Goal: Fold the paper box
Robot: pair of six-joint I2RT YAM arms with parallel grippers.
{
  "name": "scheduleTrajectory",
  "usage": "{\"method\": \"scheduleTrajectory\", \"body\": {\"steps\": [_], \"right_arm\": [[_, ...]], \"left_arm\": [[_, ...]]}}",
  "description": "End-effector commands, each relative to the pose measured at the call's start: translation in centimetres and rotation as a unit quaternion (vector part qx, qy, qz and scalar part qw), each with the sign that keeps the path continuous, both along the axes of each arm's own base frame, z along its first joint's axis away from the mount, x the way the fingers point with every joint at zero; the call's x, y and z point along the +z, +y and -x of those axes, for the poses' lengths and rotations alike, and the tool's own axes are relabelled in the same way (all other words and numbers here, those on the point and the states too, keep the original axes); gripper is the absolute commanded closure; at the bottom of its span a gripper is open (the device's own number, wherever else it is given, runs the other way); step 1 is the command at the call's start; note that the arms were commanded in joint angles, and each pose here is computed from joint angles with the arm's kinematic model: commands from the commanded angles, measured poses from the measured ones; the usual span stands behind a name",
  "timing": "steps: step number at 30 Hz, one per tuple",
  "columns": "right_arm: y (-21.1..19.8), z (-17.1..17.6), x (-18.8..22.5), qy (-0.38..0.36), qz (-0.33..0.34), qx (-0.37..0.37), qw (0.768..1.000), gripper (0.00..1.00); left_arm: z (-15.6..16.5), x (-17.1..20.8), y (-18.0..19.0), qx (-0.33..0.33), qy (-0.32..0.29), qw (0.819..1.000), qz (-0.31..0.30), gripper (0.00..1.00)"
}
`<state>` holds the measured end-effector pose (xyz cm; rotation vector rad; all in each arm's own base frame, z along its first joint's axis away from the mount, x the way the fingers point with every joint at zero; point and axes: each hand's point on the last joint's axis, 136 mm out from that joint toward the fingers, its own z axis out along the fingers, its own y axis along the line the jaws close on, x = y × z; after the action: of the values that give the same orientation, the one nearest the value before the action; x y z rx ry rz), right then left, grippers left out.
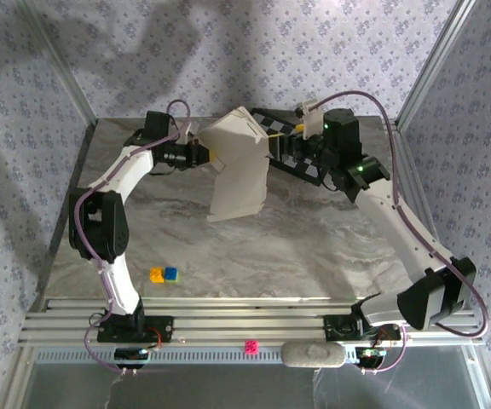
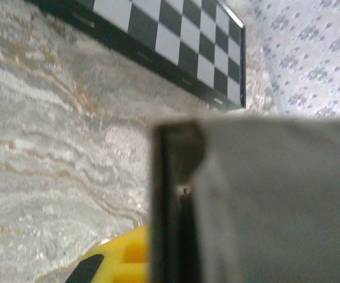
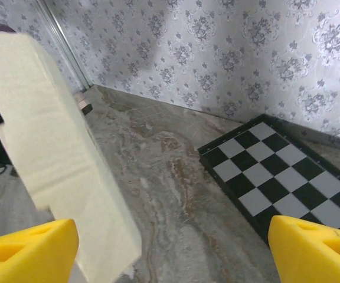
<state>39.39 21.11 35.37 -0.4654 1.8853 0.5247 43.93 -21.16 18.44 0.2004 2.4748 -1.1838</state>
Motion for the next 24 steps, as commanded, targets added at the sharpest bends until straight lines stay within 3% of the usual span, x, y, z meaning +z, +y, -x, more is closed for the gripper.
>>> {"method": "scheduleTrajectory", "body": {"steps": [1, 11, 24], "right_arm": [[0.7, -0.7, 0.8, -0.023, 0.032, 0.025, 0.999, 0.13], [3.2, -1.4, -2.5, 0.022, 0.071, 0.06, 0.995, 0.14], [3.6, -1.4, -4.7, 0.046, 0.096, 0.054, 0.993, 0.16]], "left_arm": [[2.5, -2.0, 0.0, -0.02, 0.07, 0.997, -0.04, 1.0], [3.8, -3.4, -0.3, -0.027, 0.113, 0.99, -0.079, 1.0], [4.6, -3.2, -0.7, -0.043, 0.118, 0.988, -0.091, 1.0]]}}
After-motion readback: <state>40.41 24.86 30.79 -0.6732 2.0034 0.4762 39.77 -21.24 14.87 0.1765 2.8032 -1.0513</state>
